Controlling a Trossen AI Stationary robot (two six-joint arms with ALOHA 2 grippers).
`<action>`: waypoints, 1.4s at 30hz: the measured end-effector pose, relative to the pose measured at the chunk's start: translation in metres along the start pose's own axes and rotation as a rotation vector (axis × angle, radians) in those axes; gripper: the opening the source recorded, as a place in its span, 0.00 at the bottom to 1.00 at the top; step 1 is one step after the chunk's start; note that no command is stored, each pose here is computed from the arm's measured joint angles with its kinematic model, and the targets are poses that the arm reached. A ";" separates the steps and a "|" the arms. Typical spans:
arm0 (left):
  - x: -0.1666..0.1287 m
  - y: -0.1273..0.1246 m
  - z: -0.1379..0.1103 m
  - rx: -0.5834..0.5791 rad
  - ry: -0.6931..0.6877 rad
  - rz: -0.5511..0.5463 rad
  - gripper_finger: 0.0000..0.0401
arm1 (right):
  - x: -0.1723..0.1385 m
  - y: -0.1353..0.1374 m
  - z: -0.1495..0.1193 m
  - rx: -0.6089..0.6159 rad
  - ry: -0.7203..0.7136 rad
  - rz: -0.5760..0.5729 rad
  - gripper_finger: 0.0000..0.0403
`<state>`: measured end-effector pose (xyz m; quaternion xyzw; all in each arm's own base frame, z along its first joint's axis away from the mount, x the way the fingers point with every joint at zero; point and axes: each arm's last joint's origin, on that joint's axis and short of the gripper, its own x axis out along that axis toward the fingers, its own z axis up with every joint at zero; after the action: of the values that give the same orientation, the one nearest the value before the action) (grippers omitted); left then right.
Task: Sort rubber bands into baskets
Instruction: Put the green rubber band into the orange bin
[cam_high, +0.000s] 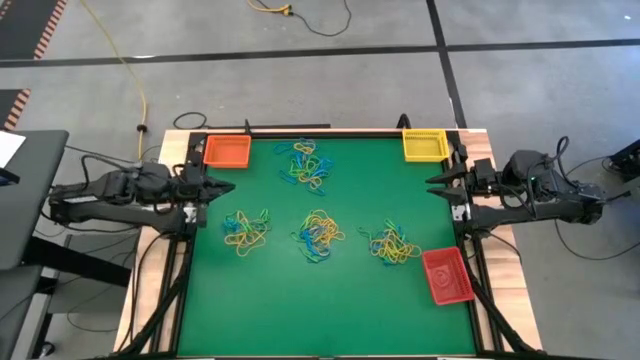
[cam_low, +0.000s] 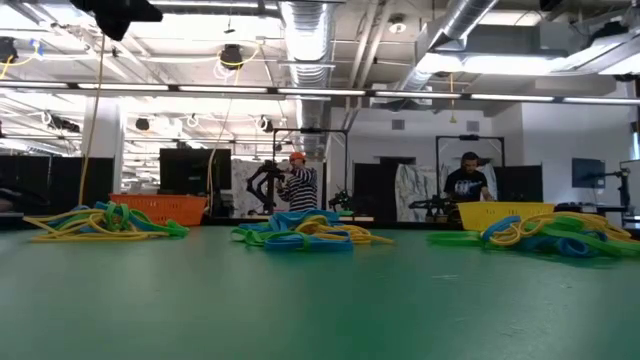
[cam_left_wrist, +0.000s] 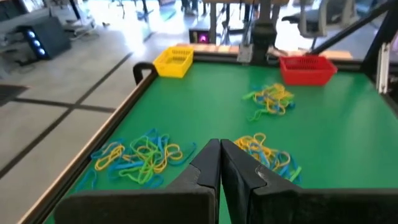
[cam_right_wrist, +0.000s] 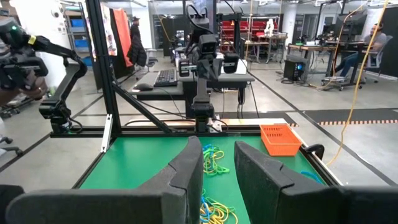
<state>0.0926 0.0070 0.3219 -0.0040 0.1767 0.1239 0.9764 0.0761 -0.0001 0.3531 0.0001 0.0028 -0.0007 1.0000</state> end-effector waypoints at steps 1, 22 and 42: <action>0.003 -0.001 0.000 0.003 0.013 0.001 0.00 | 0.000 0.000 0.000 0.000 0.000 0.000 0.32; 0.055 -0.015 -0.013 0.030 0.331 -0.041 0.35 | 0.000 0.000 0.000 0.000 0.000 0.000 0.32; 0.132 -0.033 -0.052 0.075 0.763 -0.031 0.40 | 0.000 0.000 0.000 0.000 0.000 0.000 0.32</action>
<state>0.2023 0.0039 0.2258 -0.0169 0.5317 0.0924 0.8417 0.0761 -0.0001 0.3532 0.0001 0.0028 -0.0008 1.0000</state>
